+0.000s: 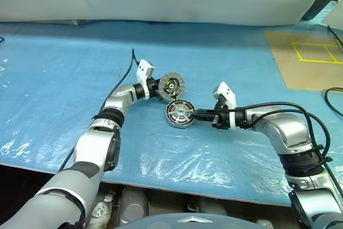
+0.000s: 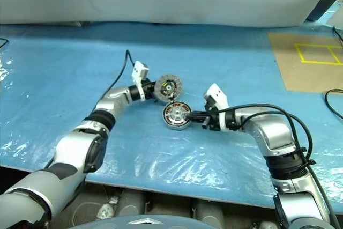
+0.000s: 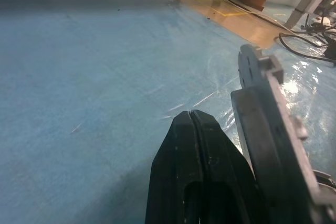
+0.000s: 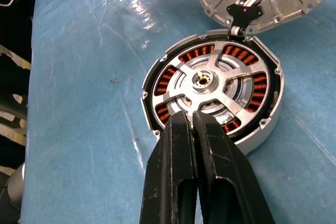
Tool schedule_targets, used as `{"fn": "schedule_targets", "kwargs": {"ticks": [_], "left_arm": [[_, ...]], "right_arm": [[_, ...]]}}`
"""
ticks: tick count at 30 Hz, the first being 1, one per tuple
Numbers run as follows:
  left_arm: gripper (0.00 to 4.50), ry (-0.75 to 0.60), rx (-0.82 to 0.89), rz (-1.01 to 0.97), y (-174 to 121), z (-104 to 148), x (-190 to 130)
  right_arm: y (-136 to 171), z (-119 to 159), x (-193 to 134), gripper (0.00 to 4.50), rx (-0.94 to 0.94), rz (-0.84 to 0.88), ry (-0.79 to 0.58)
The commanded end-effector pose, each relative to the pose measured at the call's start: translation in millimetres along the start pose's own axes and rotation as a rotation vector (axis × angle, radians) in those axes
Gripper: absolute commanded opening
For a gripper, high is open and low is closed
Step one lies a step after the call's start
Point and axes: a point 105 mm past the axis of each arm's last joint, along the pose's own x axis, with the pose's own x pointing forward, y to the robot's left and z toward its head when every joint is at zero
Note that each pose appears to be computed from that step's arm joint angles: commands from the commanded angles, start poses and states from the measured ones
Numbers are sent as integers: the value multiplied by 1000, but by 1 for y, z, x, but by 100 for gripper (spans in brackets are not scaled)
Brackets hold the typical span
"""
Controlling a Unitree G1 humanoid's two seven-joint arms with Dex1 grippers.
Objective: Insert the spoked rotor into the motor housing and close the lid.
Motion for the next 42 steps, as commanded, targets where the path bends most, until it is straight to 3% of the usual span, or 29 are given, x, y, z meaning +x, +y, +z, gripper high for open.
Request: {"fn": "schedule_targets", "kwargs": {"ticks": [1,10,19,25,29,35,39,42], "left_arm": [[2,-40,57,-100,-12,25,10],[2,34,231,-356,-45,31,17],[2,131,332,-469,-62,4,14],[2,181,358,-538,-73,-15,9],[2,281,420,-590,-78,-41,-5],[2,304,454,-577,-76,-47,-10],[2,170,505,-498,-73,-20,-1],[2,-35,416,-496,-86,31,1]], "right_arm": [[5,9,-9,13,-21,-9,-38],[-4,19,-28,13,27,-85,-109],[-33,49,-70,13,100,-191,-262],[-38,45,-61,13,114,-209,-253],[-39,44,-53,13,118,-209,-244],[-37,45,-44,13,101,-183,-228],[-30,48,-39,13,72,-141,-229],[-21,54,-37,13,47,-95,-253]]}}
